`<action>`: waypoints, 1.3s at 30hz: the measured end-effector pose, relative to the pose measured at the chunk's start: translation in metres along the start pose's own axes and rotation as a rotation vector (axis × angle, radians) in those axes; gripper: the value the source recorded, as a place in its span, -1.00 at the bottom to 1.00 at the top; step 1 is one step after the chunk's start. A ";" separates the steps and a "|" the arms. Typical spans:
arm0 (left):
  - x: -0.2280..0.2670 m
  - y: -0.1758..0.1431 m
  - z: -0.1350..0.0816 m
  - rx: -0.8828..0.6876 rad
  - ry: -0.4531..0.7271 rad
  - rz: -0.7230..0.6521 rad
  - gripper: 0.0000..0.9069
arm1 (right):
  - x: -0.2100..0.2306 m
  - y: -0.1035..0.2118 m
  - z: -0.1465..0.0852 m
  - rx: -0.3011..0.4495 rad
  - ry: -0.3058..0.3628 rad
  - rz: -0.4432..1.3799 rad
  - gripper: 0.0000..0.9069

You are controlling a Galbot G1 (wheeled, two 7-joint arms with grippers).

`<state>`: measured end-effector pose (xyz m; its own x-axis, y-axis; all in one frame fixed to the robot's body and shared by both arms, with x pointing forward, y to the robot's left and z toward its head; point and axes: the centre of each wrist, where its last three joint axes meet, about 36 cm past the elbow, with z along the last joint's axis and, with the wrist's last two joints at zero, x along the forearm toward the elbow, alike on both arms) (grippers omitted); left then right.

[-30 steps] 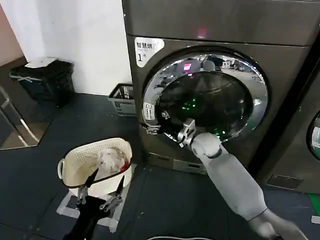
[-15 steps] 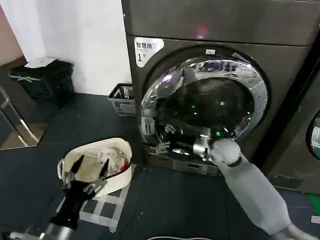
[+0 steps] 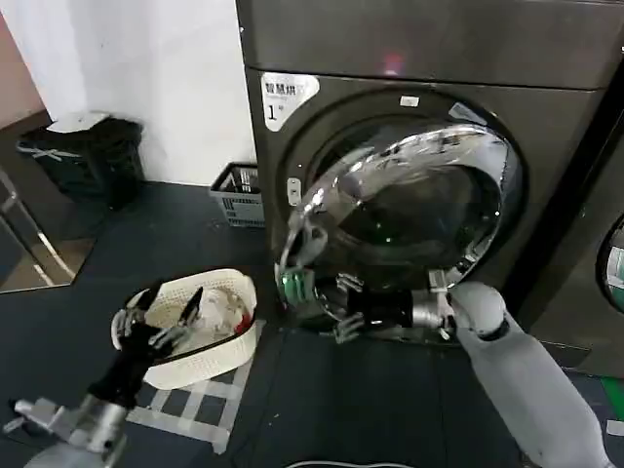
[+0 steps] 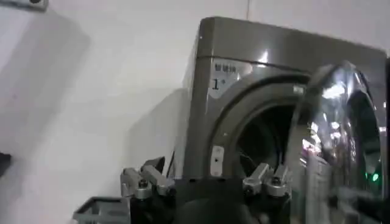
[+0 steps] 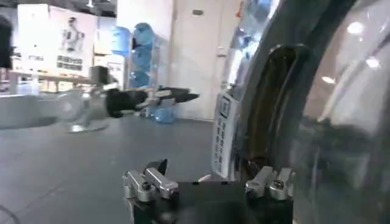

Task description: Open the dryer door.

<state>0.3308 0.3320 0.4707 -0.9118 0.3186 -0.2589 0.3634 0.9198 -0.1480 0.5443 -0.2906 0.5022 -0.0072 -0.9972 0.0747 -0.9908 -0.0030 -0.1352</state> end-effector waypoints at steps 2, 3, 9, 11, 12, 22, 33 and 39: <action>-0.007 0.007 0.002 0.006 0.003 0.019 1.00 | 0.007 0.005 0.001 -0.015 0.000 -0.009 1.00; -0.011 0.011 0.002 0.013 0.005 0.027 1.00 | 0.010 0.007 0.002 -0.024 -0.001 -0.020 1.00; -0.039 0.034 0.010 0.033 0.015 0.104 1.00 | 0.025 0.024 0.003 -0.025 0.000 -0.067 1.00; -0.049 0.040 0.016 0.012 0.037 0.132 1.00 | 0.031 0.030 0.004 -0.018 -0.002 -0.080 1.00; -0.053 0.043 0.020 0.004 0.058 0.151 1.00 | 0.034 0.032 0.004 -0.009 -0.006 -0.086 1.00; -0.081 0.031 0.061 0.027 0.196 0.368 1.00 | 0.089 0.053 0.009 0.003 0.007 -0.041 1.00; -0.123 -0.010 0.101 0.107 0.212 0.498 1.00 | 0.188 0.075 0.000 0.017 0.015 0.213 1.00; -0.148 -0.034 0.112 0.139 0.204 0.628 1.00 | 0.254 0.100 -0.006 0.052 -0.014 0.448 1.00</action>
<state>0.4749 0.2275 0.4074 -0.5324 0.8327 -0.1524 0.8450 0.5124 -0.1529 0.4429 -0.5439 0.5135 -0.4313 -0.9021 -0.0157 -0.8824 0.4255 -0.2007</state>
